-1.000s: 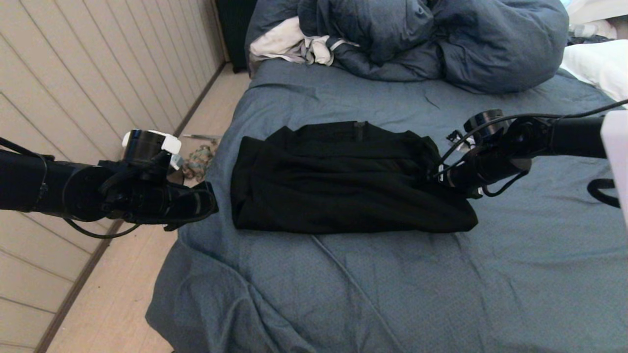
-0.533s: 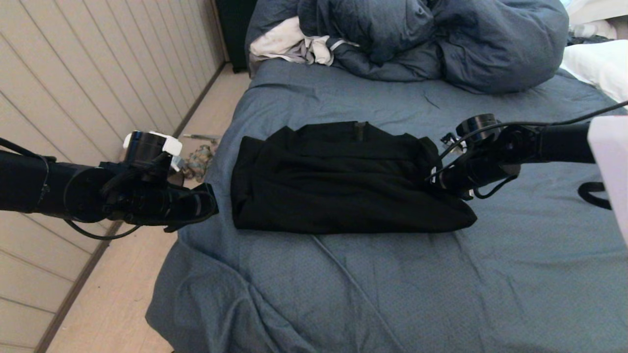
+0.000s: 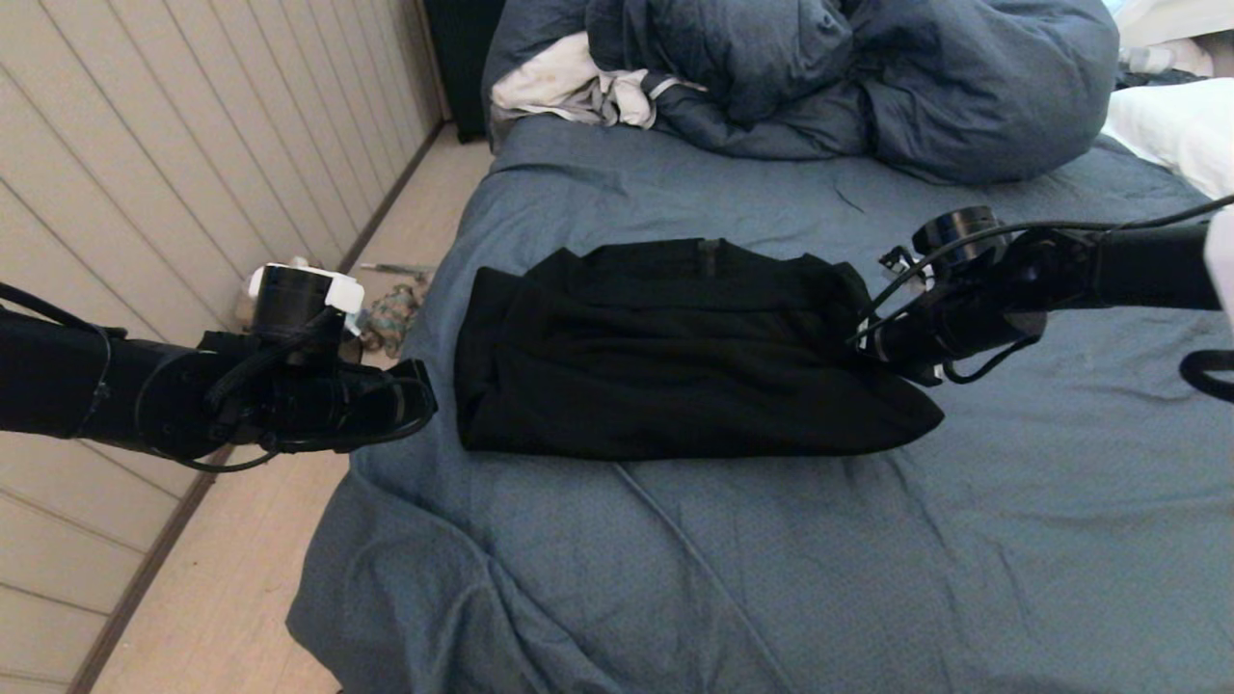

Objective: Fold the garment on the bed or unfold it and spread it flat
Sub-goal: Fold the black sweatshirt

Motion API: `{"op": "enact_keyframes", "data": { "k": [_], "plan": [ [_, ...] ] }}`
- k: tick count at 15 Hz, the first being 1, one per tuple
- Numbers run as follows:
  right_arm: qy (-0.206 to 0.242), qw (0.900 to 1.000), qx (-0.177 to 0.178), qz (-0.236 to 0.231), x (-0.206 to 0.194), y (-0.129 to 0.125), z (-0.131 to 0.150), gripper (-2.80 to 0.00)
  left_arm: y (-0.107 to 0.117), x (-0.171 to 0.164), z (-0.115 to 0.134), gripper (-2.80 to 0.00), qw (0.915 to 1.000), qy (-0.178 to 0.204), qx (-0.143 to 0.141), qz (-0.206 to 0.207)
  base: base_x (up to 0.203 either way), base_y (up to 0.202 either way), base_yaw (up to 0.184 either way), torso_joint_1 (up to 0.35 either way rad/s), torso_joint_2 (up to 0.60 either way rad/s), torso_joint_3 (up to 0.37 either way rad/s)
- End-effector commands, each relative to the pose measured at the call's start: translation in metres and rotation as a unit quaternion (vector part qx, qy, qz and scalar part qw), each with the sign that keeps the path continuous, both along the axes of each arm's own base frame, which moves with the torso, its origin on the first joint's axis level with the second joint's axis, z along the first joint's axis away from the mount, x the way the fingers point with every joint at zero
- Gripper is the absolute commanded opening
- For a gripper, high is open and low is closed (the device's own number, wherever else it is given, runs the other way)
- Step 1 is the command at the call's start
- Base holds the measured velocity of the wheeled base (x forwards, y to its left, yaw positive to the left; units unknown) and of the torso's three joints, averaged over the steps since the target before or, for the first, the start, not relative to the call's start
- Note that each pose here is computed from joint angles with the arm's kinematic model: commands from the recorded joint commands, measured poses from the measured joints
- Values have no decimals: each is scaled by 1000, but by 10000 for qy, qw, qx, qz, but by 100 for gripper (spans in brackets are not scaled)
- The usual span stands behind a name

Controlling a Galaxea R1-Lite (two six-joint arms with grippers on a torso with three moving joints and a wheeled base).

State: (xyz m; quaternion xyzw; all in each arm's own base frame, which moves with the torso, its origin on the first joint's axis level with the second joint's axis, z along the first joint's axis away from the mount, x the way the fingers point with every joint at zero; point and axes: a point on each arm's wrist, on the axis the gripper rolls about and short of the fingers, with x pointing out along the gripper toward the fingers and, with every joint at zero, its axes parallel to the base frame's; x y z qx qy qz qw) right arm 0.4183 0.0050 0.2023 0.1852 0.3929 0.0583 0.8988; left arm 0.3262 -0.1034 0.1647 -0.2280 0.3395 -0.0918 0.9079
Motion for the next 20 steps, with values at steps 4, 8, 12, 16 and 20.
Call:
{"op": "enact_keyframes", "data": {
  "k": [4,8,12,16,20],
  "plan": [
    [-297,9982,90,-514,-33,-55,36,-280,0,0,0,-280,10000,14,-7,7,0,0,0,0,0,0],
    [-295,9960,-53,-844,-59,-91,51,-280,0,0,-1,-280,10000,38,-5,1,0,0,0,0,0,0],
    [-384,9926,-322,-1107,-100,-125,64,-280,1,-2,1,-280,10000,14,-23,-1,0,0,0,0,0,0],
    [-570,9902,-723,-1045,-129,-133,89,-280,-2,-10,5,-280,10000,-13,-27,-63,0,0,0,0,0,0],
    [-853,9938,-710,48,-114,-55,112,-280,-6,-20,7,-280,9998,-36,-42,-186,0,0,0,0,0,0]
  ]
}}
